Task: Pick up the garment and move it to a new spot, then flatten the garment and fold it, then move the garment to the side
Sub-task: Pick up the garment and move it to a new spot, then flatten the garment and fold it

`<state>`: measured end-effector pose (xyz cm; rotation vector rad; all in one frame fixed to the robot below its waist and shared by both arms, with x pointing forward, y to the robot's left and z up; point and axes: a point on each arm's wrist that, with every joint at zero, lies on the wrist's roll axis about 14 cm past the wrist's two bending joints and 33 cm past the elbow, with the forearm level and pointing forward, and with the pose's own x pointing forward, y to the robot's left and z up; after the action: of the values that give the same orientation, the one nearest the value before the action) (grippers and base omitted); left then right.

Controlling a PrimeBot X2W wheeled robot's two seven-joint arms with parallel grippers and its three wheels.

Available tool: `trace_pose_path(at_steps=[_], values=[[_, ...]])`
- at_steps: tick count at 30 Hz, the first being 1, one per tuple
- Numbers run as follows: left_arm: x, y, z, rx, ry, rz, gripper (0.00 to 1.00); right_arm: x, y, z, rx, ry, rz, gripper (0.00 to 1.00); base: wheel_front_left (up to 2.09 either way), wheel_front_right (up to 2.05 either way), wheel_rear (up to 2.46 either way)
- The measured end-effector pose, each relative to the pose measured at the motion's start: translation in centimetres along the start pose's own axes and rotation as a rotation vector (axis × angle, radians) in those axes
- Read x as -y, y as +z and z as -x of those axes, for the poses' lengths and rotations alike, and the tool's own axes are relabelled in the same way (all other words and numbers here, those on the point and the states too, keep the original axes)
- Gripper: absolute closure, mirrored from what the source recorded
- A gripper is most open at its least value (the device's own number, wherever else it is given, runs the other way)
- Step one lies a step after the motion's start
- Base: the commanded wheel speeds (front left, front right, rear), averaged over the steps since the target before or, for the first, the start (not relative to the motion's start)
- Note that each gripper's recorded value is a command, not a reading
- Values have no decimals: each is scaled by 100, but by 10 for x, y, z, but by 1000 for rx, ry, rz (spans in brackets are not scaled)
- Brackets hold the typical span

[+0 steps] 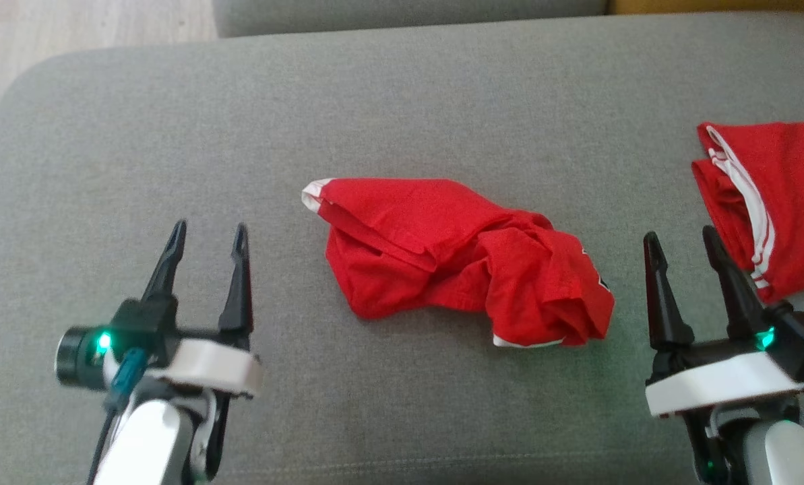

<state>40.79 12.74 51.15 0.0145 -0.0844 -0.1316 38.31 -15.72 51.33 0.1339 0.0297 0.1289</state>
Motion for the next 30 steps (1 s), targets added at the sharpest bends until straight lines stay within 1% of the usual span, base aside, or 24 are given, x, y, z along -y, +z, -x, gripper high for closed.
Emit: trace_pose_path(at_steps=[4, 12, 17, 30], values=[[-9, -2, 15, -14, 20, -10, 0, -2, -1, 6, -12, 3, 10, 0, 0, 0, 0], [-8, -1, 38, -27, 25, -12, 0, 1, 0, 23, -29, -11, 19, 0, 0, 0, 0], [-5, -2, 44, -34, 18, -6, 0, 2, -1, 30, -35, -18, 18, 0, 0, 0, 0], [-5, -4, 46, -46, 21, 2, 0, 0, -1, 29, -39, -13, 9, 0, 0, 0, 0]])
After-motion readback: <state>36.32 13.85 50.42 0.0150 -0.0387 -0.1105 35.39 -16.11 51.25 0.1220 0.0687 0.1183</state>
